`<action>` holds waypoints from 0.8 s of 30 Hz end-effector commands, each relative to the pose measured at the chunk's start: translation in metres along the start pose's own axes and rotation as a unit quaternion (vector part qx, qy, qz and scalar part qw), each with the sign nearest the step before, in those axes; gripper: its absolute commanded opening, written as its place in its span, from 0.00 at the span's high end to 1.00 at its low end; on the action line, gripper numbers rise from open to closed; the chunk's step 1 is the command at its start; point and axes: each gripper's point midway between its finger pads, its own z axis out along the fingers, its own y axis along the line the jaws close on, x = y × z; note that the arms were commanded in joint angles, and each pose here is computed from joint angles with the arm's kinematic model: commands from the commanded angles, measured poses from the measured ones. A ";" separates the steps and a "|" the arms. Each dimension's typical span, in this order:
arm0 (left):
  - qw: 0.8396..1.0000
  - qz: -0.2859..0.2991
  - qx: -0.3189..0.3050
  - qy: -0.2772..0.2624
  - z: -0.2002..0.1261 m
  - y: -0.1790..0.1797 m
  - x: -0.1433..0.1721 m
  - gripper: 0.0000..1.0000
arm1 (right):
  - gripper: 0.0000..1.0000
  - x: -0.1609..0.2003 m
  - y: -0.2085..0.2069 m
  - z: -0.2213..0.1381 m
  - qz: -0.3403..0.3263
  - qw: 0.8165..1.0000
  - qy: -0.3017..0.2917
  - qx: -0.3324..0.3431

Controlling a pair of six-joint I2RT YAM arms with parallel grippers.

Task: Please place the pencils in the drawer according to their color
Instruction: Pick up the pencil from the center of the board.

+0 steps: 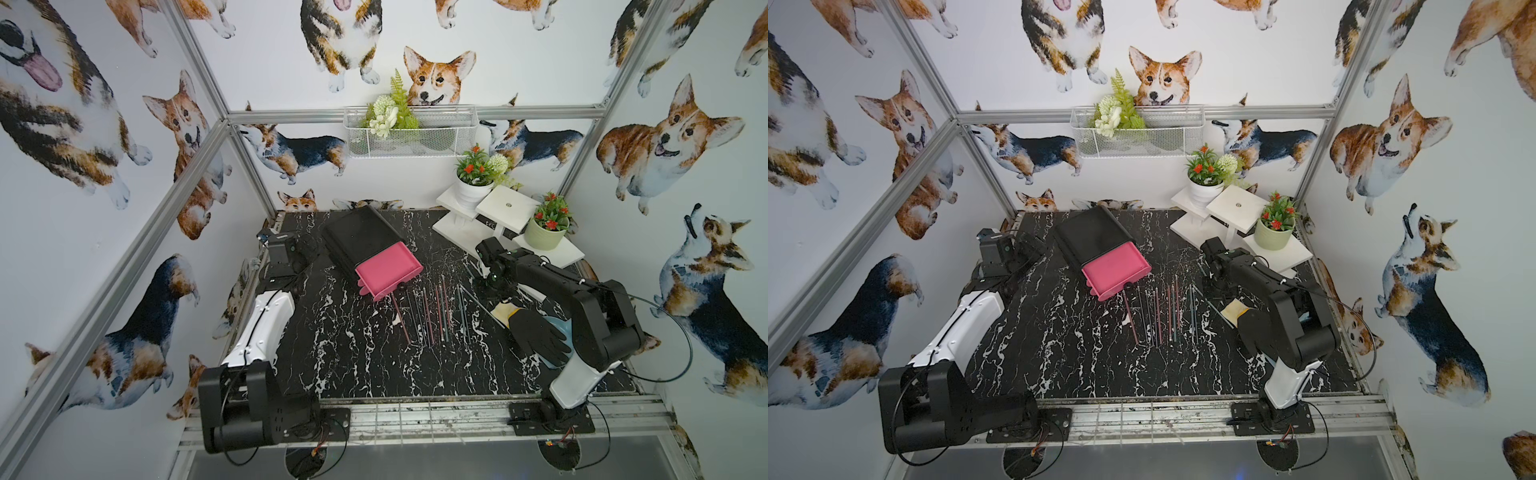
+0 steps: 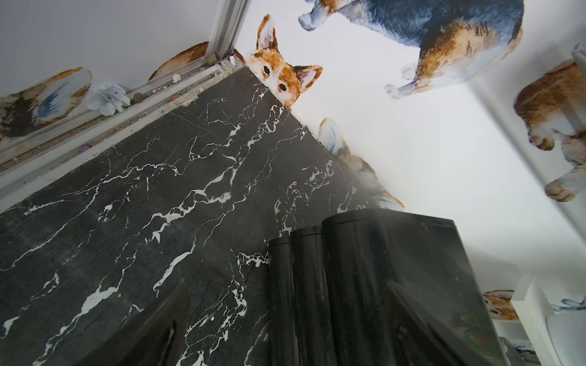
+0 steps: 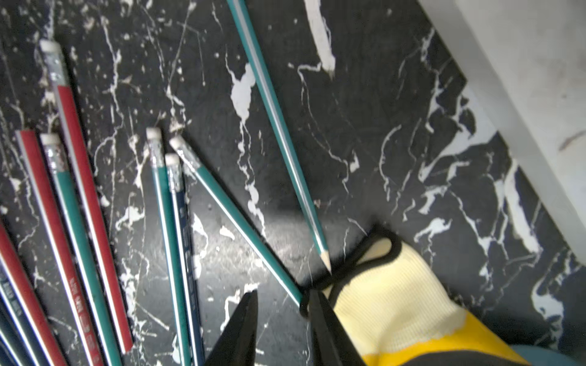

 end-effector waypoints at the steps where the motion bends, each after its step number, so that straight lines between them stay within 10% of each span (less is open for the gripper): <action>1: 1.000 0.001 0.006 -0.003 0.000 -0.003 -0.004 0.00 | 0.66 -0.018 -0.001 0.010 -0.022 1.000 -0.006 0.003; 24: 1.000 -0.002 0.005 -0.005 -0.001 -0.001 -0.004 0.00 | 0.71 -0.004 -0.009 0.045 0.000 0.998 0.053 -0.026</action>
